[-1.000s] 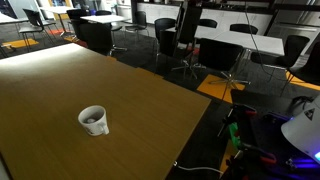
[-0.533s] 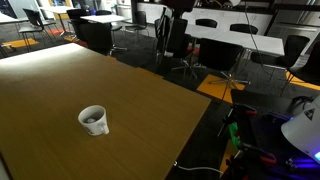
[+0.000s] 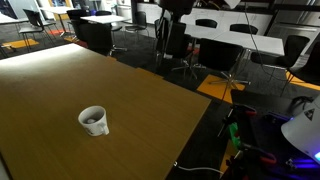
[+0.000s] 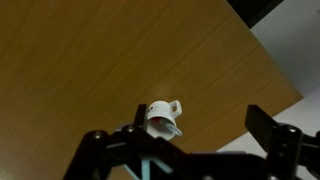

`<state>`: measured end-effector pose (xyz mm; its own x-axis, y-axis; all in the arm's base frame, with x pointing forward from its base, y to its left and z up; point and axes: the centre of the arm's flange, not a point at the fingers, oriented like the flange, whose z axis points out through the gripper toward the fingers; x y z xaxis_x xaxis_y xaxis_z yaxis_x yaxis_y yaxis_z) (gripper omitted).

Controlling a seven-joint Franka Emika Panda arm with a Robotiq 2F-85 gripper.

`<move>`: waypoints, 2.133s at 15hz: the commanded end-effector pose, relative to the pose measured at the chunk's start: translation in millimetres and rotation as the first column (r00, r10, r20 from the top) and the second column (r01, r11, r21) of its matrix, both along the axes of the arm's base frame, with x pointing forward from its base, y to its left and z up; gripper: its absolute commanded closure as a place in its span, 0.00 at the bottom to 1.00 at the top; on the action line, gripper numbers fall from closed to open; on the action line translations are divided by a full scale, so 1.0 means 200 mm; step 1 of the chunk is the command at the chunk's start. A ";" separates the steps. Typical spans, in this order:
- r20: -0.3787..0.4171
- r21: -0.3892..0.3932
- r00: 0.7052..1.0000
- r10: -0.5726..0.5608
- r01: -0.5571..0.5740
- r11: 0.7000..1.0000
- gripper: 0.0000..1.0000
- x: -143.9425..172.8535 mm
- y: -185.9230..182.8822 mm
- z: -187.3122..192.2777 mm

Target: Take the pen out of the cup and place it on the table

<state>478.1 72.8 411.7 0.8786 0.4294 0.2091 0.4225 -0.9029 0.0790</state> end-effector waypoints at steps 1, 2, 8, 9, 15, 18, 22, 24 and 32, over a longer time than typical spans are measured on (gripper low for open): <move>0.023 -0.100 0.999 0.034 -0.032 0.995 0.00 0.19 0.10 0.02; 0.018 -0.118 0.998 0.053 -0.050 0.992 0.00 0.24 0.13 0.04; 0.005 -0.104 0.990 0.141 -0.140 0.985 0.00 0.52 0.28 -0.01; -0.007 -0.094 0.987 0.159 -0.159 0.983 0.00 0.56 0.30 -0.06; -0.035 -0.123 0.976 0.216 -0.219 0.968 0.00 0.70 0.44 -0.40; -0.005 -0.162 0.974 0.229 -0.226 0.960 0.00 0.76 0.48 -0.51; 0.009 -0.184 0.979 0.204 -0.199 0.963 0.00 0.87 0.49 -0.64; -0.004 -0.189 0.979 0.202 -0.199 0.962 0.00 0.91 0.50 -0.70; -0.037 -0.192 0.975 0.218 -0.221 0.956 0.00 1.03 0.58 -0.85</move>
